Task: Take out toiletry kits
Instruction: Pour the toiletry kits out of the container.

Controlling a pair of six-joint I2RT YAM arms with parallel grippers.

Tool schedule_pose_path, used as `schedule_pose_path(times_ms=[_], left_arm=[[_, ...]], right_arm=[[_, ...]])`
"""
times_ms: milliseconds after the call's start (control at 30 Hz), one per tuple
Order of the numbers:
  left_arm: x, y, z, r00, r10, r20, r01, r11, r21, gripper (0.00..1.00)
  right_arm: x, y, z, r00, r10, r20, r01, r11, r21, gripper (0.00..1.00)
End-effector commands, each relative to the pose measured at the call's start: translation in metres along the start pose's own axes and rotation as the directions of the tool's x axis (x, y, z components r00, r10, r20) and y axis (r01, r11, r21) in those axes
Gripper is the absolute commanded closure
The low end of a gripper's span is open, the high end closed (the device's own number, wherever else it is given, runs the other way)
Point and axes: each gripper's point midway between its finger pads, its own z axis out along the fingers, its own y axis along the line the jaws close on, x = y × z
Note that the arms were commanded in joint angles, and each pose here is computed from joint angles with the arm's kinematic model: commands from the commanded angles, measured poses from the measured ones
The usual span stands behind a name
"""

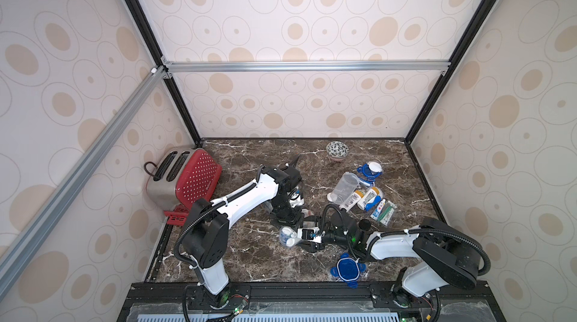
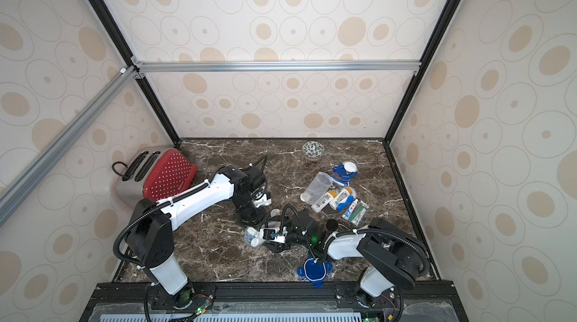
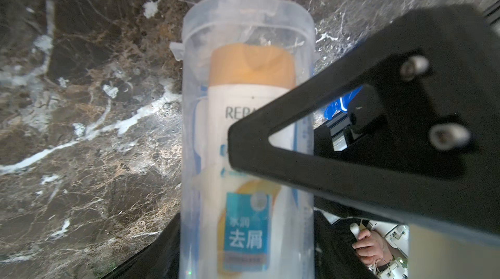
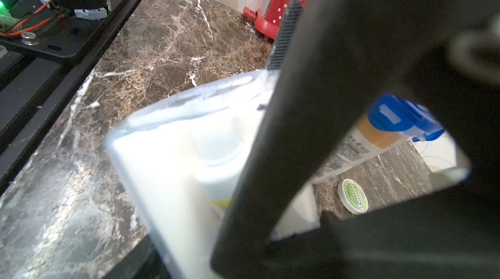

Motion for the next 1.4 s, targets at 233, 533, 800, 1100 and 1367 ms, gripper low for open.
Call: schedule_pose_path(times_ms=[233,533,800,1100,1367], left_arm=[[-0.002,-0.035,-0.033,0.978,0.134,0.161,-0.149,0.985,0.09,0.01],[-0.01,-0.037,-0.086,0.906,0.131,0.403,-0.161,0.986,0.042,0.01],[-0.001,-0.008,-0.096,0.785,-0.057,0.616,0.028,0.998,0.057,0.01],[0.012,0.01,-0.053,0.778,-0.114,0.617,0.044,0.991,0.128,0.01],[-0.009,0.021,-0.04,0.767,-0.121,0.63,0.077,0.992,0.096,0.01]], right_arm=[[0.005,-0.014,0.005,0.997,0.076,0.011,-0.077,0.994,0.081,0.3],[0.014,-0.019,0.006,0.992,0.124,0.003,-0.123,0.987,0.102,0.34],[0.012,-0.027,0.004,0.983,0.174,0.058,-0.18,0.977,0.118,0.35],[-0.005,-0.027,0.002,0.967,0.203,0.152,-0.218,0.973,0.083,0.36],[-0.007,-0.023,0.002,0.962,0.206,0.178,-0.219,0.974,0.057,0.36]])
